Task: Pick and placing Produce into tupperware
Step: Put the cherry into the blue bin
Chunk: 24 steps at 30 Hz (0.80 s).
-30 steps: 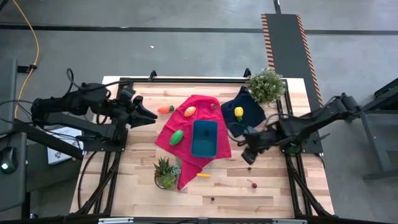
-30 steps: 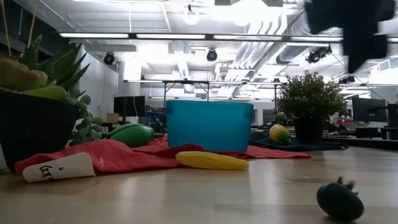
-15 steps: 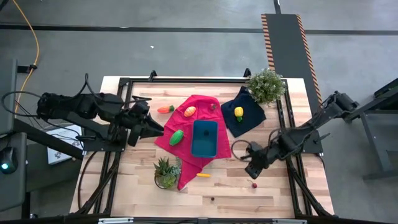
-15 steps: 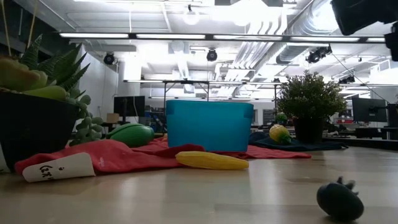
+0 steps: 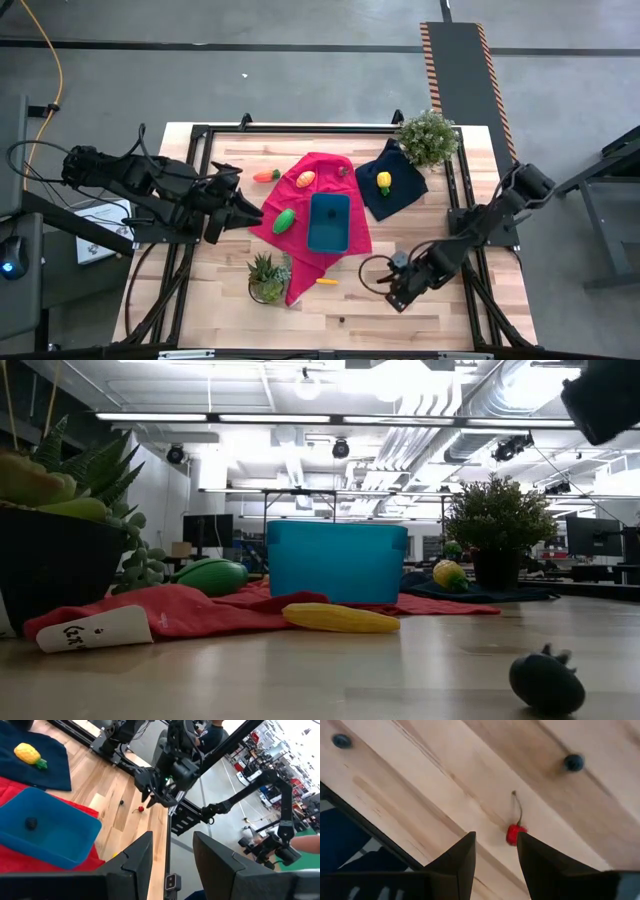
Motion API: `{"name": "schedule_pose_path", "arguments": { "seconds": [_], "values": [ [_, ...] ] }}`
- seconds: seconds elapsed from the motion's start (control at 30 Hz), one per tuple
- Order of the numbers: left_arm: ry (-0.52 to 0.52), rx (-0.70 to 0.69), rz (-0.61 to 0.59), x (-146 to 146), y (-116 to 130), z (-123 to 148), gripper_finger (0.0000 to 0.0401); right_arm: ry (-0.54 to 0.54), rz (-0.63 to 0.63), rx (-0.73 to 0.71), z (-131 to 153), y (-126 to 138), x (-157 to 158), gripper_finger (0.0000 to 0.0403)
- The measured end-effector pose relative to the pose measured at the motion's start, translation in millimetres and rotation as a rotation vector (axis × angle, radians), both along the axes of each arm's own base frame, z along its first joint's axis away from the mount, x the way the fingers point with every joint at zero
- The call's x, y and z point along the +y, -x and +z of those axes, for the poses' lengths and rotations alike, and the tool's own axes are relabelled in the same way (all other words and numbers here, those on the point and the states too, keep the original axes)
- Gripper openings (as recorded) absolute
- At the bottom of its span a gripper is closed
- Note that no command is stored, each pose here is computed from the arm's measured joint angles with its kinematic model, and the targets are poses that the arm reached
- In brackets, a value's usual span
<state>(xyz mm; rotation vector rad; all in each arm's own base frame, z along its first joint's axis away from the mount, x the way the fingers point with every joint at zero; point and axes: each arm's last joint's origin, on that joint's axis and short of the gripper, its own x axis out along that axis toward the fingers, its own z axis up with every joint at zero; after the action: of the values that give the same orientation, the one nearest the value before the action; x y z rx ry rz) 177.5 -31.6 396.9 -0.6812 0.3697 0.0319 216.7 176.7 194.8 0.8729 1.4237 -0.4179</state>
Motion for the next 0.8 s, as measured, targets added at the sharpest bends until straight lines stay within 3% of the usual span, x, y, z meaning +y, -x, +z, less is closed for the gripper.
{"name": "schedule_pose_path", "arguments": {
  "seconds": [0.47, 0.8],
  "values": [
    [-0.005, 0.025, 0.0, 0, 1, -2, 0.0129, 0.047, -0.084, 0.114, -23, 9, 19, 0.0135],
    [-0.005, 0.025, 0.0, 0, 1, -2, 0.0129, 0.088, -0.102, 0.102, -25, 12, 18, 0.0135]
  ]
}}
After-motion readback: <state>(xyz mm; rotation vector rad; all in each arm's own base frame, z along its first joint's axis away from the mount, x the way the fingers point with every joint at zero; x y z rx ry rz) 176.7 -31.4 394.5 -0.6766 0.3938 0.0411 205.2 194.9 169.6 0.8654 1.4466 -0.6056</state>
